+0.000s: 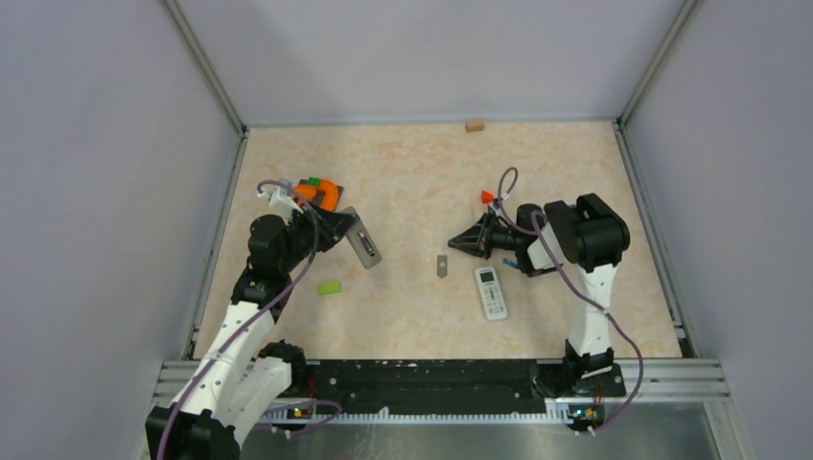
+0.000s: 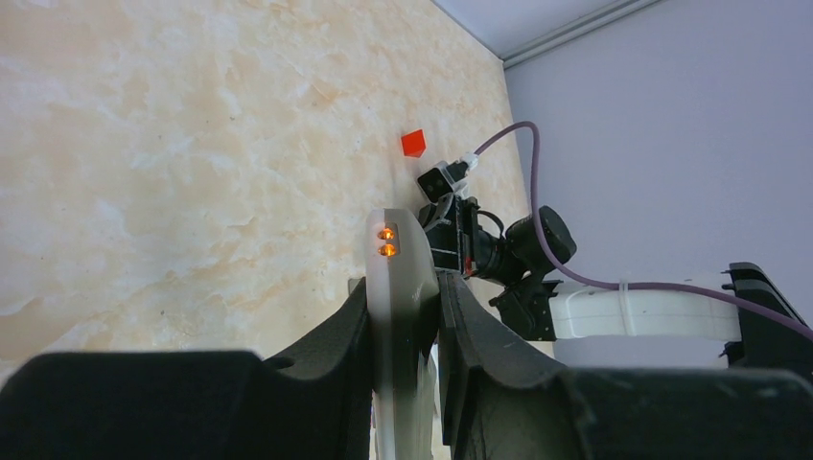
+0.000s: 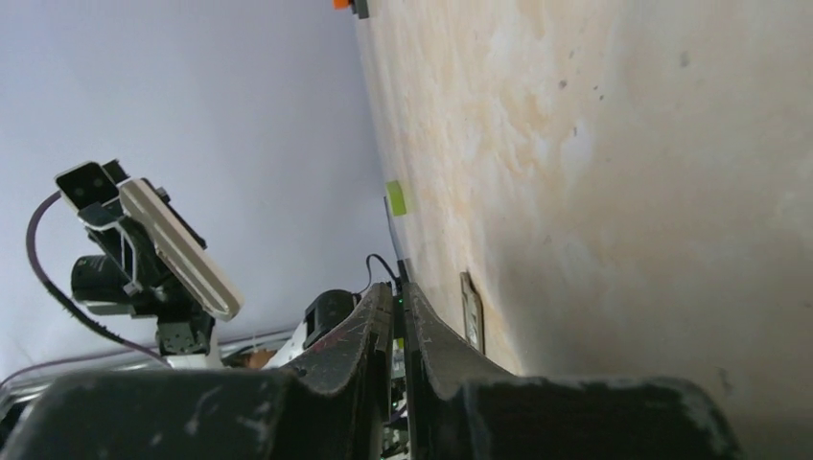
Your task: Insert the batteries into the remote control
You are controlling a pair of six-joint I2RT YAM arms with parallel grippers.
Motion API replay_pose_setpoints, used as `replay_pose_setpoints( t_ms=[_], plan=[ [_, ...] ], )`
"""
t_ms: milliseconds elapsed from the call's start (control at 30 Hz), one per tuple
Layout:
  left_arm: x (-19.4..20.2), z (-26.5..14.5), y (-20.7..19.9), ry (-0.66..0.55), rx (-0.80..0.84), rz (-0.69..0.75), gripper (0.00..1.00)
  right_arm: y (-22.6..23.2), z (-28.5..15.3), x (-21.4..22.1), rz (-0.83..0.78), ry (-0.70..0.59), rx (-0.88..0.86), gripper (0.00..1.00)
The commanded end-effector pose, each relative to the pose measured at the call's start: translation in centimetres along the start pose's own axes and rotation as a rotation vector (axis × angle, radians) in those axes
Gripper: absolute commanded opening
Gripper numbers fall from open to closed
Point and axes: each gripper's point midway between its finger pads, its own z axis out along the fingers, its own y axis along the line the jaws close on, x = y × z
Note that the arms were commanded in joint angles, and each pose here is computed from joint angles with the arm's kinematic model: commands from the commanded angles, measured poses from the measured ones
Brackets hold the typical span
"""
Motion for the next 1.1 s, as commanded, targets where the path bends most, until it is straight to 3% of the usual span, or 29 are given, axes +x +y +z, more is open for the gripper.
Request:
replay_pose_setpoints(
  t_ms=[0, 133, 267, 433, 567, 800, 1067],
  plan=[
    [-2.3, -0.5, -2.8, -0.069, 0.076, 0.044, 0.0, 1.1, -0.2, -1.7, -0.13, -0.052, 0.043, 0.11],
    [-2.4, -0.5, -2.7, -0.076, 0.074, 0.045, 0.0, 2.0, -0.7, -1.8, -0.281, -0.063, 0.172, 0.17],
    [-2.5, -0.5, -2.8, -0.088, 0.079, 0.05, 0.0, 2.7, -1.1, -1.7, -0.545, -0.083, 0.377, 0.23],
    [-3.1, -0.7, -3.1, -0.113, 0.085, 0.065, 0.0, 2.9, -0.6, 0.9, -0.892, -0.027, 0.586, 0.33],
    [-3.7, -1.1, -3.1, -0.145, 0.076, 0.076, 0.0, 1.7, -0.1, 2.9, -1.071, 0.068, 0.676, 0.35],
    [-4.1, -1.8, -2.2, -0.186, 0.021, 0.075, 0.0, -0.1, 0.8, 5.3, -1.303, 0.242, 0.794, 0.31],
    [-4.0, -1.8, -2.0, -0.182, 0.013, 0.075, 0.0, -1.4, 1.5, 6.1, -1.366, 0.319, 0.847, 0.31]
  ],
)
